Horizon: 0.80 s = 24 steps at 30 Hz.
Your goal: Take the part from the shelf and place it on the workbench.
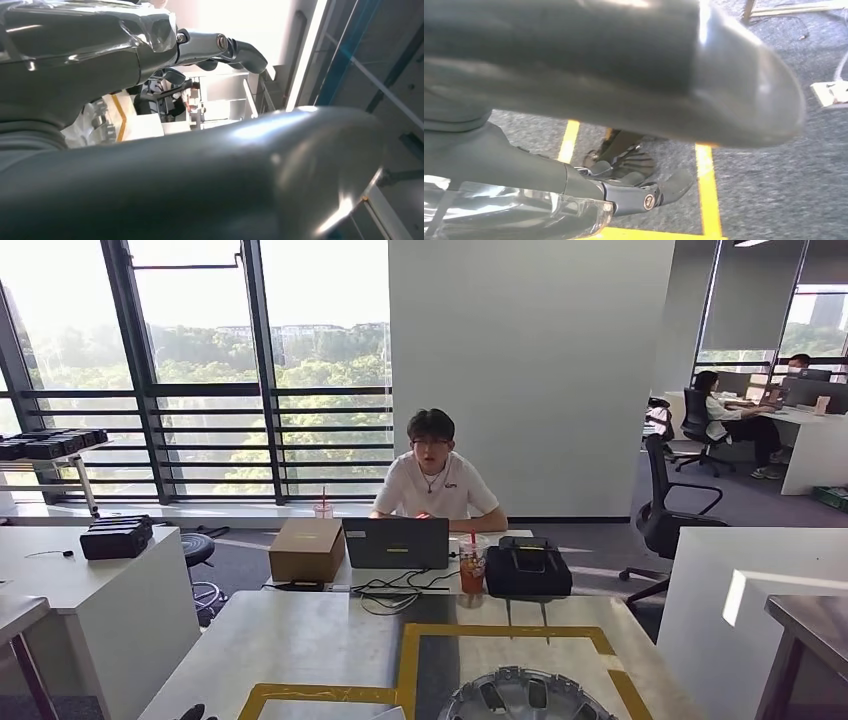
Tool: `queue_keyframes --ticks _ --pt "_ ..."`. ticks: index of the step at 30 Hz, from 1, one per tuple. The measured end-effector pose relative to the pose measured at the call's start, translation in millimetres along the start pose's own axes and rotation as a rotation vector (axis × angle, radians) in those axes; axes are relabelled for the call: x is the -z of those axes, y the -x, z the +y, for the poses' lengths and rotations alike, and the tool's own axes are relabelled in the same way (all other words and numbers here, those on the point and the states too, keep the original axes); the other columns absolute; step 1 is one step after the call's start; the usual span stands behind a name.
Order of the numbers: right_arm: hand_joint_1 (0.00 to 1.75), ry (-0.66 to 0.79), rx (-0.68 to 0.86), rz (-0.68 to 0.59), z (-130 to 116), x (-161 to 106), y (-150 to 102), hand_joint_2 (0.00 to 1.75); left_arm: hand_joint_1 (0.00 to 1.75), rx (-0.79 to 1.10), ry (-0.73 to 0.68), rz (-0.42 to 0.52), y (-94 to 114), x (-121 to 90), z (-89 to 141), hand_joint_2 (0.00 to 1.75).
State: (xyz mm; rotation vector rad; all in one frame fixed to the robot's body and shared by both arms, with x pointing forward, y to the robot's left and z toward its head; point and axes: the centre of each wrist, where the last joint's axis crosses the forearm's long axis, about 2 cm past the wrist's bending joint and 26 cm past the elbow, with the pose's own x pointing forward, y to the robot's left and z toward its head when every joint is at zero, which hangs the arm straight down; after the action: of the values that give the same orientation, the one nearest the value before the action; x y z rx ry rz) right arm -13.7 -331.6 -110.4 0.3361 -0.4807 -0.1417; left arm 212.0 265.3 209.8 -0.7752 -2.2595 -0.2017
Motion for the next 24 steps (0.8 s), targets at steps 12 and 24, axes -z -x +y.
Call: queue_keyframes --ticks 12,24 --pt "0.00 0.014 -0.040 -0.020 -12 -6 -1 0.00 0.00 0.114 -0.107 0.166 -15 -58 -10 0.00" --pt "0.00 0.024 -0.039 -0.011 -26 -14 -1 0.00 0.00 0.244 -0.193 0.482 -4 -107 6 0.00"
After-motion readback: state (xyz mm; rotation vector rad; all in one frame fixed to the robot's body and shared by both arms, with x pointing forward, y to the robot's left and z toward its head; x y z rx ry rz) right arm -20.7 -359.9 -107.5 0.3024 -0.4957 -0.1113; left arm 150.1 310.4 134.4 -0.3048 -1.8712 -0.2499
